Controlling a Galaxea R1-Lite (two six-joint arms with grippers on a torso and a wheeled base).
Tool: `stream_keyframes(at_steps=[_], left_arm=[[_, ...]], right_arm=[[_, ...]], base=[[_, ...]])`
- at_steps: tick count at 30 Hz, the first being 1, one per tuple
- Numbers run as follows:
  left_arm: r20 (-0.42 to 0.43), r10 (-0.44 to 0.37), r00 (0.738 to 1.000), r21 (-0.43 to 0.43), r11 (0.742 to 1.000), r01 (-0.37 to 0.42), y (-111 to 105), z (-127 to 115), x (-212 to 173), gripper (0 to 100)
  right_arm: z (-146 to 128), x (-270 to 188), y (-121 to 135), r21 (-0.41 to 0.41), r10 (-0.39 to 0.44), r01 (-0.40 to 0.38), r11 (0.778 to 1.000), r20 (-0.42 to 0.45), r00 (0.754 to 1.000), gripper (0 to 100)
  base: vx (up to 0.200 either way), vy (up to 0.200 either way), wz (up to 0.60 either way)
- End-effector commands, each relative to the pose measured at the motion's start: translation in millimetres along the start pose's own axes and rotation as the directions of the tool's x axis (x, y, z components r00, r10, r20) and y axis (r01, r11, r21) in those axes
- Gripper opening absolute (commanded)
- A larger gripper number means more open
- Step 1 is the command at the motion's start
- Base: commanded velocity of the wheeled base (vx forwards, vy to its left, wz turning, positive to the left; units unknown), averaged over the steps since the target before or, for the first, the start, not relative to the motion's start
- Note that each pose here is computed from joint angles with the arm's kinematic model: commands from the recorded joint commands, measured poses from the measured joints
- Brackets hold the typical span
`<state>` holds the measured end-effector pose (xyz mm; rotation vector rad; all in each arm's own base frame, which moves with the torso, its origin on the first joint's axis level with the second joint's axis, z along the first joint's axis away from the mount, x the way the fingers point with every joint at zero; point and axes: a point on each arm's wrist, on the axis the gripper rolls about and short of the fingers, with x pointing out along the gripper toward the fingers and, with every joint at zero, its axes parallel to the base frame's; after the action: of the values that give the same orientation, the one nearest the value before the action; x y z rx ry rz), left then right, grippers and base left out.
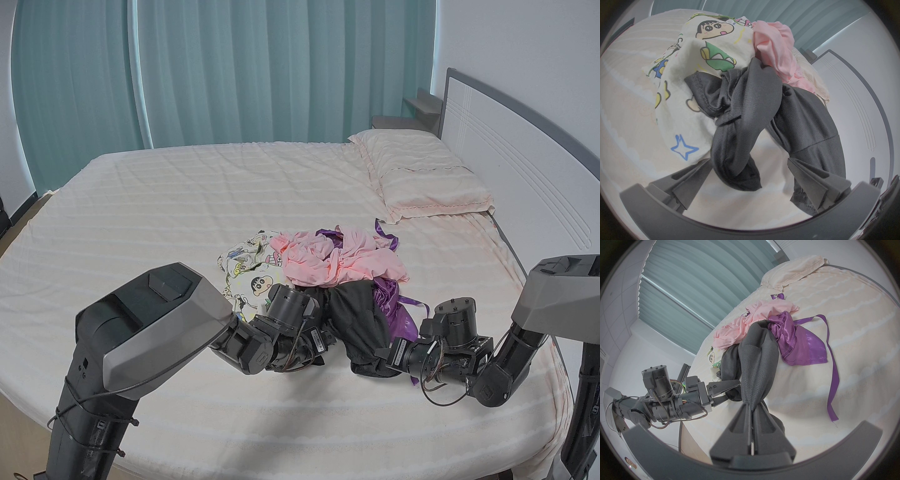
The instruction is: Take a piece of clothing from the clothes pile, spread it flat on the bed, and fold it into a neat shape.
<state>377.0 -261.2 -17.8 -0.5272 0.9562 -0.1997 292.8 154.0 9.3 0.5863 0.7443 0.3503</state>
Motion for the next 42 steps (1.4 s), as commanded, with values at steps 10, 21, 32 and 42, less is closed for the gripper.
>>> stream_keyframes(at_steps=[10,21,32,42], left_arm=[[-0.02,0.021,1.0,-0.01,1.0,-0.022,2.4,-4.7,-1.6,0],[0.002,-0.037,0.999,-0.096,0.995,0.037,-7.8,6.9,-68.4,0],[0.129,-0.237,0.963,-0.095,0.964,0.25,-21.1,13.8,-184.8,0],[0.326,-0.401,0.856,-0.048,0.897,0.439,-37.6,36.7,-265.2,0]], right_arm=[[0.5,0.4,-1.8,0.001,-0.004,0.004,1.0,0.0,1.0,0],[2.7,-14.4,2.2,0.003,0.02,-0.02,1.0,0.02,1.0,0],[31.8,-56.7,43.1,-0.086,0.274,-0.261,0.962,0.233,0.933,0],[85.1,-116.5,91.9,-0.21,0.507,-0.463,0.861,0.424,0.751,0]], base=[[0.0,0.0,0.0],[0.0,0.0,0.0],[0.0,0.0,0.0],[0.0,0.0,0.0]])
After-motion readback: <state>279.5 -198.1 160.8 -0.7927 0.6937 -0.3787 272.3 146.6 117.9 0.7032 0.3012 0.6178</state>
